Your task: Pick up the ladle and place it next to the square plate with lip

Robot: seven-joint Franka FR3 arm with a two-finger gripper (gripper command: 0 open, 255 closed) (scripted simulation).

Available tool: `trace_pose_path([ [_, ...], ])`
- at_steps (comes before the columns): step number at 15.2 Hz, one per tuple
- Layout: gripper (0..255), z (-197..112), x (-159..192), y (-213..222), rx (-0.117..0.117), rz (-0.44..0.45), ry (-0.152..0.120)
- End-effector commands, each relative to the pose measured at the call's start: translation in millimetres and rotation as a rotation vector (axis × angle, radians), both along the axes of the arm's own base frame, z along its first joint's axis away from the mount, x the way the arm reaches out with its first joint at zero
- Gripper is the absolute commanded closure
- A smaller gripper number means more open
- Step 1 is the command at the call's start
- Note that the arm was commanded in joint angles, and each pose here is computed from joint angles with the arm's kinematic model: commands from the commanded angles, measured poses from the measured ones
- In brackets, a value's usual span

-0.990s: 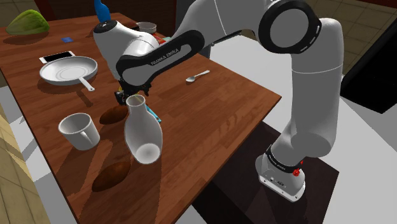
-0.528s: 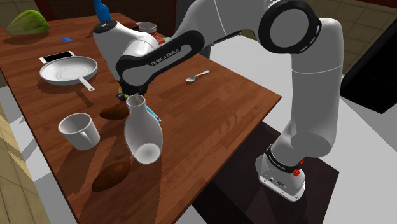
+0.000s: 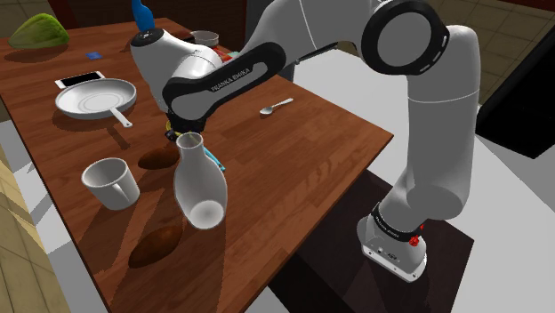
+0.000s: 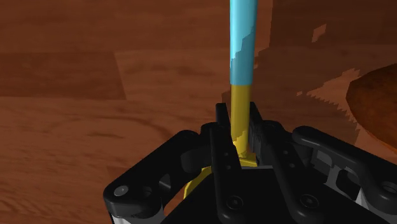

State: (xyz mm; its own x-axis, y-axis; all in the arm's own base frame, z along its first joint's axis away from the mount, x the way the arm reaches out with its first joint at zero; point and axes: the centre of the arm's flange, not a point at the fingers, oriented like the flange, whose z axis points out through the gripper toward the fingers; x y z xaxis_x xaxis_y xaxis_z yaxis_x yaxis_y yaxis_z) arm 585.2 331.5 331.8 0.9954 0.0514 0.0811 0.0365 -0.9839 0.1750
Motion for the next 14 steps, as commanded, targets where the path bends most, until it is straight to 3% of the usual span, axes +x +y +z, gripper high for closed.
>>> trace_pose_path([
  [1, 255, 5, 0, 0, 0.0, 0.0, 0.001],
  [14, 255, 73, 0, 0, 0.0, 0.0, 0.001],
])
